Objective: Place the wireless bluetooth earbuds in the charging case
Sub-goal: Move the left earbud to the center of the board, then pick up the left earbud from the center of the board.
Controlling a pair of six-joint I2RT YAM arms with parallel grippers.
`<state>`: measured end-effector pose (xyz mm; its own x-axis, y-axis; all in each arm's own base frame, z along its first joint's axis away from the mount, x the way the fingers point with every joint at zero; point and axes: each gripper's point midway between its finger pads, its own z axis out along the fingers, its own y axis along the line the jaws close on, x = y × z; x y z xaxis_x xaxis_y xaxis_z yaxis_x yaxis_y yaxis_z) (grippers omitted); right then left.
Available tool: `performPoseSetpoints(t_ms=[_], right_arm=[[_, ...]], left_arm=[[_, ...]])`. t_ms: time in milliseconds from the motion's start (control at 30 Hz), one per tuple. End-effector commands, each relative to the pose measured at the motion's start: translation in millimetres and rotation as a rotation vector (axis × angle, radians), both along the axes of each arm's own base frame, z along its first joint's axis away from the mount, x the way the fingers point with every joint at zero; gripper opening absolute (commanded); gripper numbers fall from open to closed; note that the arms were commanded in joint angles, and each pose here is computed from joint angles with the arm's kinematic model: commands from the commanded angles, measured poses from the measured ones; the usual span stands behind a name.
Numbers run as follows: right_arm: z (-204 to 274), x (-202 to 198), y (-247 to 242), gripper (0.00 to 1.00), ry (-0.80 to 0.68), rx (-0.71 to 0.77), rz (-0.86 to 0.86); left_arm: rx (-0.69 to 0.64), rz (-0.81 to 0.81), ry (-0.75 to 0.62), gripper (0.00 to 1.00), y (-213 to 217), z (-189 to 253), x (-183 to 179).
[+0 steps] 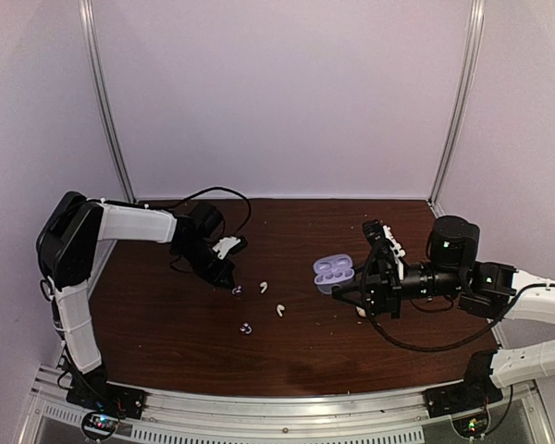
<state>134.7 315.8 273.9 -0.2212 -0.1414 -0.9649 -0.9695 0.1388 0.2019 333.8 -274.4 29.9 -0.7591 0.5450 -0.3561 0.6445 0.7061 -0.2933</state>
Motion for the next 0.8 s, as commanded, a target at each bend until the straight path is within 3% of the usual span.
performPoseSetpoints(t_ms=[0,133,267,333,767], right_arm=[[7.0,4.0,-3.6,0.00,-0.023,0.020,-0.029],[7.4,4.7,-2.7,0.00,-0.020,0.019,-0.028],[8.2,5.0,-2.9,0.00,-0.021,0.018,-0.031],[7.9,5.3,-3.2,0.00,-0.018,0.016,-0.035],[7.3,4.5,-3.3,0.00,-0.014,0.015,-0.031]], left_arm=[[-0.029,-0.006,-0.089,0.00,-2.8,33.8,5.2],[0.010,0.032,-0.097,0.00,4.9,36.1,7.6],[-0.009,0.124,-0.048,0.21,6.2,31.7,2.2],[-0.047,0.152,-0.028,0.27,3.8,31.7,-3.4],[-0.080,0.241,0.001,0.37,-8.3,9.1,-8.6]])
